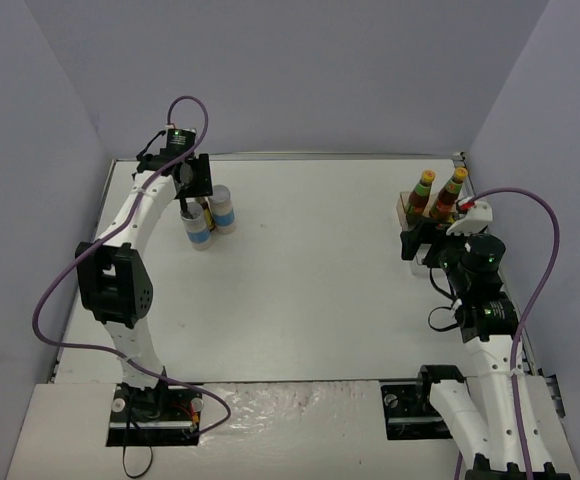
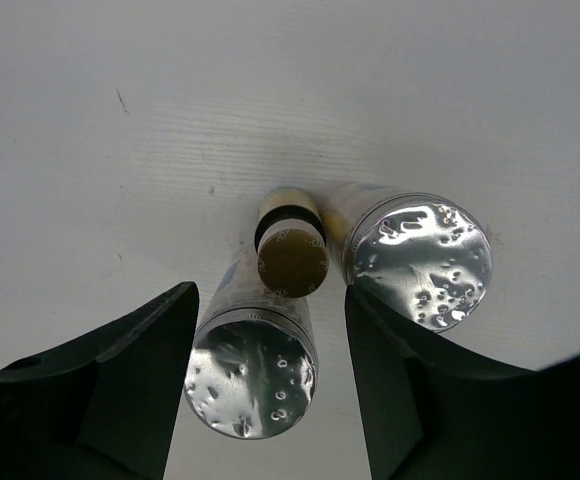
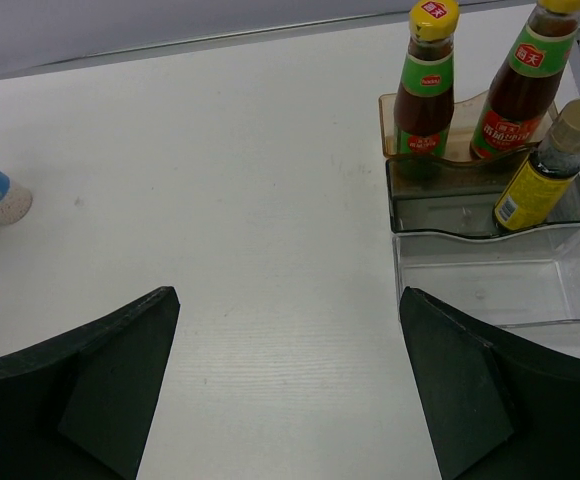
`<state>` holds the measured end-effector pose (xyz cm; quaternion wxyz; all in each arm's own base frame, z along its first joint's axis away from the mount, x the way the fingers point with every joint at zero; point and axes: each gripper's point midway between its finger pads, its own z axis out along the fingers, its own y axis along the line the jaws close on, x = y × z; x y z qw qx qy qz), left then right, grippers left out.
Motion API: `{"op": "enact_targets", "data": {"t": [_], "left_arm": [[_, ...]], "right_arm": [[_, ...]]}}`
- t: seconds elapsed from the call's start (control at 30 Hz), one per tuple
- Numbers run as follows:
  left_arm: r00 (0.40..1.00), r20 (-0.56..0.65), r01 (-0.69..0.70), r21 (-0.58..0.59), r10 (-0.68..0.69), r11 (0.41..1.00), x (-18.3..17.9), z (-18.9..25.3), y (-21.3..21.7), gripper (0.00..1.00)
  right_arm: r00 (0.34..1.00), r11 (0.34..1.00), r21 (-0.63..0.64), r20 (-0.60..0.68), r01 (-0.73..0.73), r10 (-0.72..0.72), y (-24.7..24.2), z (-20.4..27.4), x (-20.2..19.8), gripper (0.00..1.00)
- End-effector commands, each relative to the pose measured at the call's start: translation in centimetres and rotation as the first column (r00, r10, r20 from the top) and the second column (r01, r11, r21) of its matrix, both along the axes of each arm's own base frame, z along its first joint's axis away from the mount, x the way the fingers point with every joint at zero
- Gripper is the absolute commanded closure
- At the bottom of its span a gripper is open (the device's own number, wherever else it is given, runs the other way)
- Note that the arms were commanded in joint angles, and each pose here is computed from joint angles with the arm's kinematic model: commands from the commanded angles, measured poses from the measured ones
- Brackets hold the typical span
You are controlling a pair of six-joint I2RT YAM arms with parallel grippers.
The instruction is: Organize the condiment bottles
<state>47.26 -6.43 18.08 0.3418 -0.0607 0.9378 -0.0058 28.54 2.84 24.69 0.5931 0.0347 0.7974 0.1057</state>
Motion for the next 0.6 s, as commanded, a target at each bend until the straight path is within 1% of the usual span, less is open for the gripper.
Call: {"op": "enact_targets", "data": {"t": [0.0,0.27,0.57], "left_arm": [[0.996,0.086,0.004,0.011,-0.005,1.0,1.3,3.0,0.1,0.45],[0.997,0.071,0.014,0.024,-0.016,1.0,2.2,2.2,0.1,0.48],[0.999,0.042,0.022,0.006,-0.022,1.0,2.6,0.9,-0.4,0.51]], "right_arm": [[0.999,1.0,-0.007,0.044,-0.015,0.015,0.3,0.7,0.2,0.11],[0.999,1.0,-0.01,0.037,-0.008,0.008,0.1,0.4,0.2,0.11],[1.0,1.0,-0.015,0.025,0.002,-0.002,-0.1,-0.1,0.3,0.11]]}}
